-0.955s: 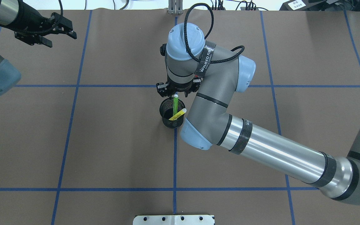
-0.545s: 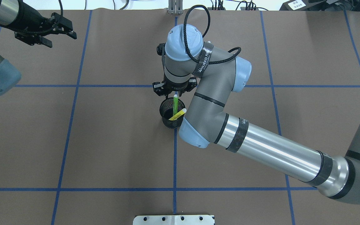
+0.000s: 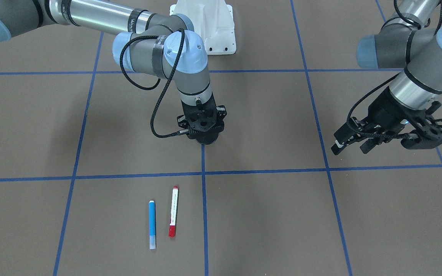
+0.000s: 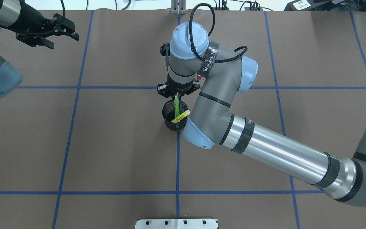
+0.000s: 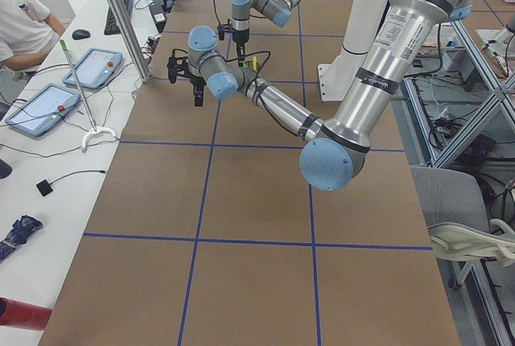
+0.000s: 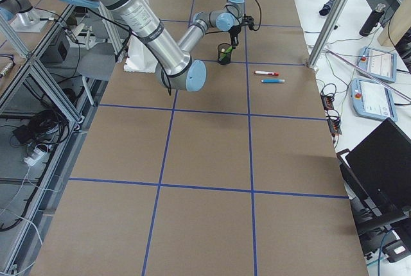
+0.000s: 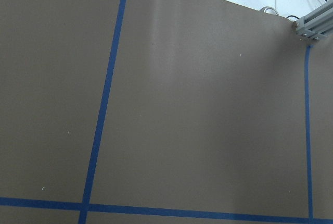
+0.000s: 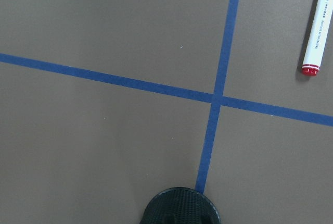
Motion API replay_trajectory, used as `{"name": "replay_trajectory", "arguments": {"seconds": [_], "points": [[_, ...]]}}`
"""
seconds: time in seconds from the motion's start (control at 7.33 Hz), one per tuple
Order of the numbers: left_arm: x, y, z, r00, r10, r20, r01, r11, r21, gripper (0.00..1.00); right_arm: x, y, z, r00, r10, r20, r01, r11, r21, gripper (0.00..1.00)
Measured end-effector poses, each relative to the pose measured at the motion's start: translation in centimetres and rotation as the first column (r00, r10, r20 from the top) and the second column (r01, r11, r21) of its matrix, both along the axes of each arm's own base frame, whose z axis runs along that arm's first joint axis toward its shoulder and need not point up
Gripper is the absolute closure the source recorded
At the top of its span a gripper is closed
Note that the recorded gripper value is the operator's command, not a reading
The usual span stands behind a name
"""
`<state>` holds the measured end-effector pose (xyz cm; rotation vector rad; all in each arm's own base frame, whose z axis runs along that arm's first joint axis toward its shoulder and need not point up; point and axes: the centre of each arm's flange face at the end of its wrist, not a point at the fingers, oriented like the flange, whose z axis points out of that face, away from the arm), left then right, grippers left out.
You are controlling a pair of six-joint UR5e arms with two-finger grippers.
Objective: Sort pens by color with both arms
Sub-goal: 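Grasp the green highlighter with the right gripper and lift it out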
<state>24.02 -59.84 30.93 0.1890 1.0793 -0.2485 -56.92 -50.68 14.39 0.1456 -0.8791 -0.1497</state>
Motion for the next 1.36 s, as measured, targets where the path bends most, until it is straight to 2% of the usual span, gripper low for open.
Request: {"name": "replay_trajectory", "arguments": {"seconds": [0.27, 0.55, 0.82, 0.95, 1.09, 1.23, 1.36], "points": [[0.0, 0.0, 0.0, 1.0, 0.0, -0.001, 0.0, 1.0, -0.001, 0.01, 1.2, -0.6, -0.7, 1.0, 0.012, 0.011, -0.012, 1.0, 0.001, 1.0], [0.0, 0.0, -0.3, 1.0, -0.001, -0.003, 0.001, 1.0, 0.001, 0.01, 5.4, -1.7, -3.4, 0.998, 0.044, 0.047, -0.045, 0.999, 0.02, 1.0], [0.0, 0.0, -0.6, 1.0, -0.002, -0.006, 0.002, 1.0, 0.005, 0.01, 10.2, -2.5, -6.6, 0.989, 0.103, 0.102, -0.111, 0.991, 0.076, 1.0], [0.0, 0.0, -0.7, 1.0, -0.002, -0.007, 0.002, 1.0, 0.007, 0.01, 12.3, -3.1, -7.9, 0.98, 0.15, 0.133, -0.167, 0.978, 0.125, 1.0], [-0.1, 0.1, -0.7, 1.0, -0.002, -0.008, 0.003, 1.0, 0.008, 0.01, 13.6, -3.8, -8.7, 0.963, 0.213, 0.164, -0.243, 0.952, 0.186, 1.0], [-0.2, 0.2, -0.8, 1.0, -0.004, -0.009, 0.004, 1.0, 0.01, 0.01, 14.4, -4.6, -9.1, 0.938, 0.29, 0.188, -0.331, 0.911, 0.247, 1.0], [-0.4, 0.3, -0.9, 1.0, -0.005, -0.01, 0.005, 1.0, 0.012, 0.01, 14.4, -5.6, -8.9, 0.909, 0.366, 0.198, -0.412, 0.862, 0.297, 1.0]]}}
